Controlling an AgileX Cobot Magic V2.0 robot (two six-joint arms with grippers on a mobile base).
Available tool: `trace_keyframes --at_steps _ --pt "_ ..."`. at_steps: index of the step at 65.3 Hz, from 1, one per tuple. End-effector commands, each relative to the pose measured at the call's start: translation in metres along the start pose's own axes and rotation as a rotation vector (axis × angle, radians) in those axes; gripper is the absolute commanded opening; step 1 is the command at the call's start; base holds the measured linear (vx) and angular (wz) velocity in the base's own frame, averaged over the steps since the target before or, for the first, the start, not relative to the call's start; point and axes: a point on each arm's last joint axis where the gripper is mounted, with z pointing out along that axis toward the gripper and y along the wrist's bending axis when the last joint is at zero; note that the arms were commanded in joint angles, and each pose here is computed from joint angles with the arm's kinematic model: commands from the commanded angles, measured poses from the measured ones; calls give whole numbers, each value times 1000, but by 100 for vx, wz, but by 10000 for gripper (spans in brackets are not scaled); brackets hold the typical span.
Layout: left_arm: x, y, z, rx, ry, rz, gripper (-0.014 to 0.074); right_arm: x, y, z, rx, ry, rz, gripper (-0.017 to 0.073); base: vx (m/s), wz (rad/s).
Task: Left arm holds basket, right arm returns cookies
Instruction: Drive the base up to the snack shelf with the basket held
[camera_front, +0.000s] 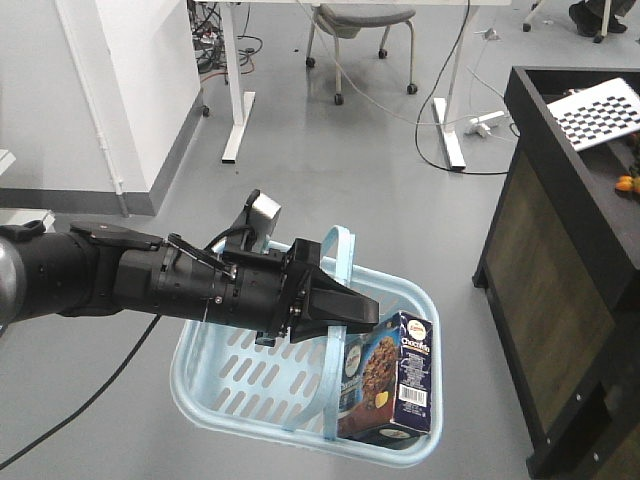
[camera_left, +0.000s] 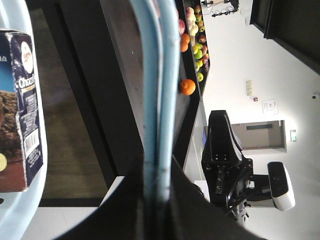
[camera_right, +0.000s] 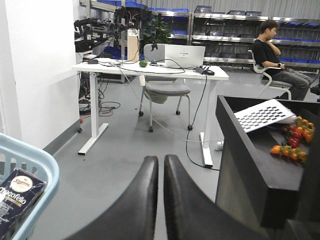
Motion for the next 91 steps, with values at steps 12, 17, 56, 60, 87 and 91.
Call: trace_keyframes --at_steps 12,17,56,60,87,91 --pt "-3 -39 -7 167 -47 37 -6 -1 1 0 -2 -69 -11 -3 29 8" --pt "-3 -39 -7 167 -47 37 -6 -1 1 0 -2 -69 -11 -3 28 16" --pt "-3 -39 -7 167 -47 37 -6 -1 1 0 -2 -69 -11 -3 27 38" --pt "-3 -39 -7 167 -47 37 -6 -1 1 0 -2 -69 -11 -3 23 61" --pt "-3 -39 -7 167 -47 37 -6 -1 1 0 -2 -69 -11 -3 21 75" --pt "-3 -39 -7 167 -47 37 -6 -1 1 0 -2 -69 -11 -3 19 73"
